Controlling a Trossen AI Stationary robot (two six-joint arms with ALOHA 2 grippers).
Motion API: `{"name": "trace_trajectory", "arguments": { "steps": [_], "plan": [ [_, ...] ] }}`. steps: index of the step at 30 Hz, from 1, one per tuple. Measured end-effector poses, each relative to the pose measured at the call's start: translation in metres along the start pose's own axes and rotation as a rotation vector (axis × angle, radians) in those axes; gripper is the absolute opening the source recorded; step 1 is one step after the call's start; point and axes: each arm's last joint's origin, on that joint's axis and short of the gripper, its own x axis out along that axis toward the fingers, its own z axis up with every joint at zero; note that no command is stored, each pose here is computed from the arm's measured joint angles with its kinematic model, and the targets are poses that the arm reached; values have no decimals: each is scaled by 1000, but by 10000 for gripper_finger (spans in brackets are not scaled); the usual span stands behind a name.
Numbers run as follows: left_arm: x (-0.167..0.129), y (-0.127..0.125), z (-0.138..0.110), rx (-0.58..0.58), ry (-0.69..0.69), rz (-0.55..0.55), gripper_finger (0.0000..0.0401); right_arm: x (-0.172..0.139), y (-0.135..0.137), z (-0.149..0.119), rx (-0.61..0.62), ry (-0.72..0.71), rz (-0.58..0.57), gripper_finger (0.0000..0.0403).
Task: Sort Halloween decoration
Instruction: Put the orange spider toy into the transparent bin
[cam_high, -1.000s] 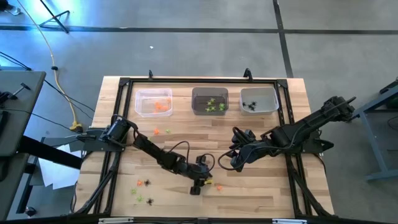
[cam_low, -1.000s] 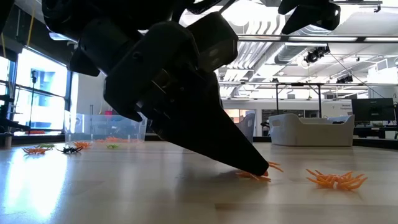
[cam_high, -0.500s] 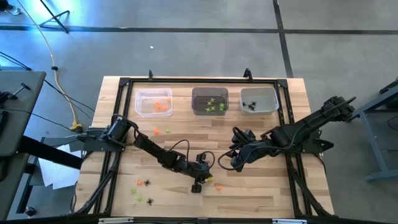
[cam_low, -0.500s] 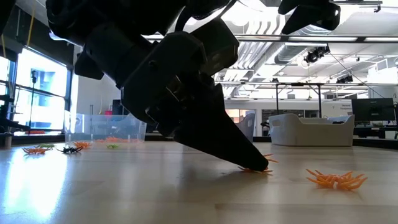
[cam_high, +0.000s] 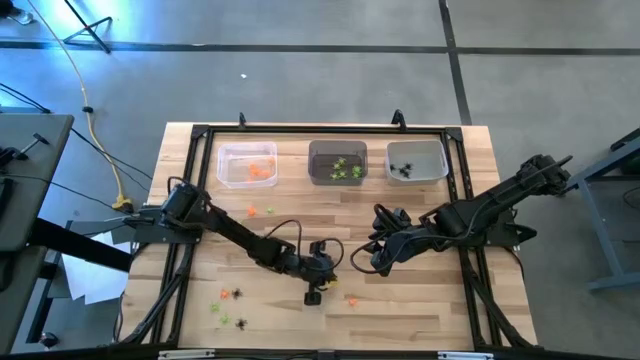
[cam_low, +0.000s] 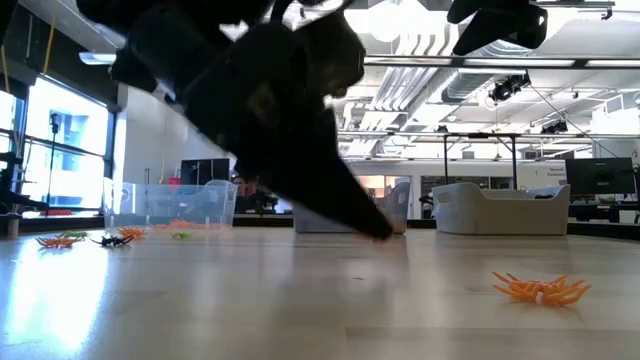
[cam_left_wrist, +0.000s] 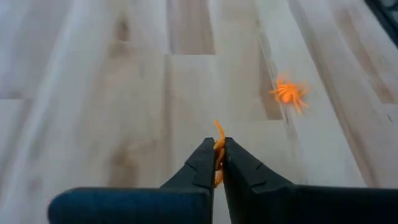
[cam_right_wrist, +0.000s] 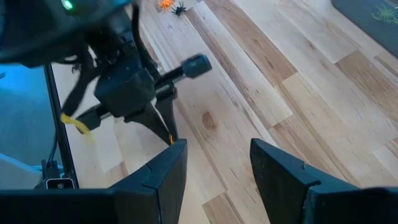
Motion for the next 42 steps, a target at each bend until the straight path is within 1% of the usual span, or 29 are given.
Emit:
{"name": "trace_trajectory", "arguments": {
  "steps": [3, 7, 11, 15, 20, 24, 26, 30, 33, 37, 39, 42],
  "plan": [
    [-18, 2, 11, 1, -6, 41, 5, 0, 0, 0, 0, 0, 0, 171],
    [-54, 6, 28, 24, -28, 96, 5, 0, 0, 0, 1, -1, 1, 171],
    [-98, 20, 27, 16, -81, 158, 6, 0, 0, 0, 1, 0, 0, 171],
    [-141, 48, 7, -58, -146, 216, 6, 0, 0, 0, 1, 0, 1, 171],
    [-190, 91, -24, -153, -243, 359, 6, 0, 0, 0, 2, -2, 3, 171],
    [-219, 120, -48, -239, -322, 475, 6, 0, 0, 0, 3, -3, 5, 171],
    [-230, 131, -56, -271, -355, 528, 6, 0, 0, 0, 3, -3, 4, 171],
    [-244, 151, -74, -324, -367, 645, 6, 0, 0, 0, 3, -3, 4, 171],
    [-248, 163, -84, -359, -346, 723, 6, 0, 0, 0, 3, -3, 4, 171],
    [-247, 177, -97, -366, -283, 814, 6, 0, 0, 0, 3, -3, 5, 171],
    [-245, 183, -103, -388, -250, 842, 6, 0, 0, 0, 3, -3, 5, 171],
    [-244, 190, -111, -415, -216, 840, 6, 0, 0, 0, 3, -3, 5, 171]
  ]
}}
